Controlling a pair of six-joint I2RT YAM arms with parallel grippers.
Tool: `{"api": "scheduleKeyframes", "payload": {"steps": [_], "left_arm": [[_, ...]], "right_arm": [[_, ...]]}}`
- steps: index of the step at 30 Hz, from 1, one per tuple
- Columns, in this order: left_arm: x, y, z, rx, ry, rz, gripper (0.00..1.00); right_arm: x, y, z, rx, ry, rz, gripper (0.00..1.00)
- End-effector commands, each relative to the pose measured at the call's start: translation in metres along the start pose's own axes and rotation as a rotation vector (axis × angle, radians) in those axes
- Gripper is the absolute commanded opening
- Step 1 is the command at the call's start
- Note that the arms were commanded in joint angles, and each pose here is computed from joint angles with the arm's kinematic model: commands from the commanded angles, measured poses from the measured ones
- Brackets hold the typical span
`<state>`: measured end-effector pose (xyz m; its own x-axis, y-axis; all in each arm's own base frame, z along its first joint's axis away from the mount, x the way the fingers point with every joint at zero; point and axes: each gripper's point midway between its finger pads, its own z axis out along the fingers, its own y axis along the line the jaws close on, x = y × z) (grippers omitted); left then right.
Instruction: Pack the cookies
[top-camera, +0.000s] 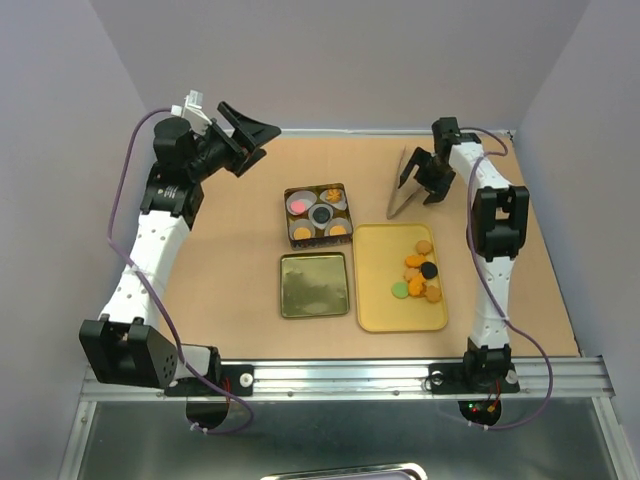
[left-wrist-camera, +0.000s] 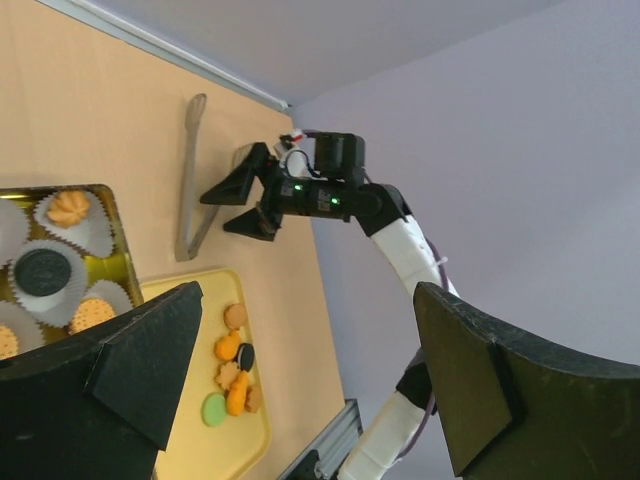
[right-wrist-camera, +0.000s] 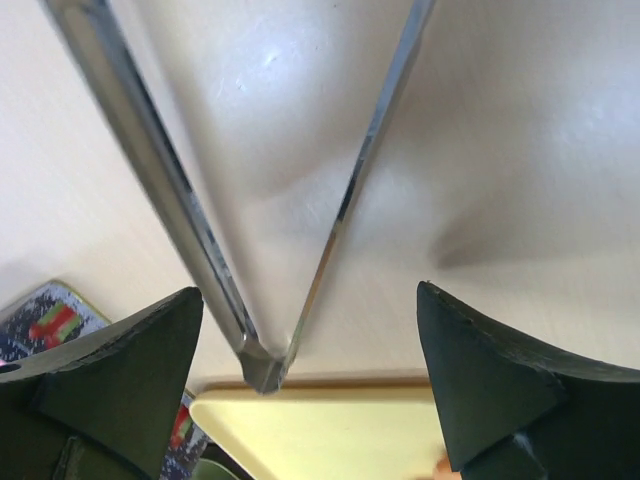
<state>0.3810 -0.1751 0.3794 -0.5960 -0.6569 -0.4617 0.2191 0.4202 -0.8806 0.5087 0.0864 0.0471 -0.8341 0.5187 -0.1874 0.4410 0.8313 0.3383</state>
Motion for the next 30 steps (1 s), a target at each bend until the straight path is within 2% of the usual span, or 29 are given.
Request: {"api": "scheduleKeyframes", "payload": {"steps": [1, 5, 11, 12, 13, 16, 17, 23, 27, 30], "left_arm": [[-0.02, -0.001, -0.033, -0.042, -0.087, 0.086, 0.99], [-0.019, 0.021, -0.049, -0.136, -0.121, 0.108, 0.99], [0.0, 0.073, -0.07, -0.323, -0.105, 0.135, 0.98], [0.006, 0.085, -0.074, -0.376, -0.09, 0.12, 0.98], [0.01, 0.092, -0.077, -0.404, -0.075, 0.129, 0.97], [0.024, 0.114, -0.085, -0.483, -0.025, 0.129, 0.96], [0.027, 0.12, -0.088, -0.503, -0.011, 0.142, 0.95], [0.067, 0.162, -0.105, -0.586, 0.074, 0.104, 0.92], [0.103, 0.2, -0.11, -0.647, 0.181, 0.08, 0.88], [0.123, 0.214, -0.109, -0.67, 0.25, 0.081, 0.86]], "right_arm": [[-0.015, 0.019, -0.064, -0.024, -0.149, -0.098, 0.92], [-0.002, 0.027, -0.092, -0.047, -0.177, -0.148, 0.93], [0.029, 0.063, -0.16, -0.209, -0.279, -0.223, 0.93], [0.039, 0.055, -0.156, -0.202, -0.256, -0.215, 0.93], [0.043, 0.057, -0.178, -0.232, -0.289, -0.217, 0.93], [0.065, 0.045, -0.183, -0.253, -0.279, -0.213, 0.94], [0.072, 0.043, -0.198, -0.279, -0.301, -0.22, 0.95], [0.111, 0.015, -0.196, -0.285, -0.262, -0.244, 0.95], [0.126, 0.002, -0.189, -0.272, -0.236, -0.257, 0.95], [0.131, -0.001, -0.185, -0.269, -0.218, -0.262, 0.95]]}}
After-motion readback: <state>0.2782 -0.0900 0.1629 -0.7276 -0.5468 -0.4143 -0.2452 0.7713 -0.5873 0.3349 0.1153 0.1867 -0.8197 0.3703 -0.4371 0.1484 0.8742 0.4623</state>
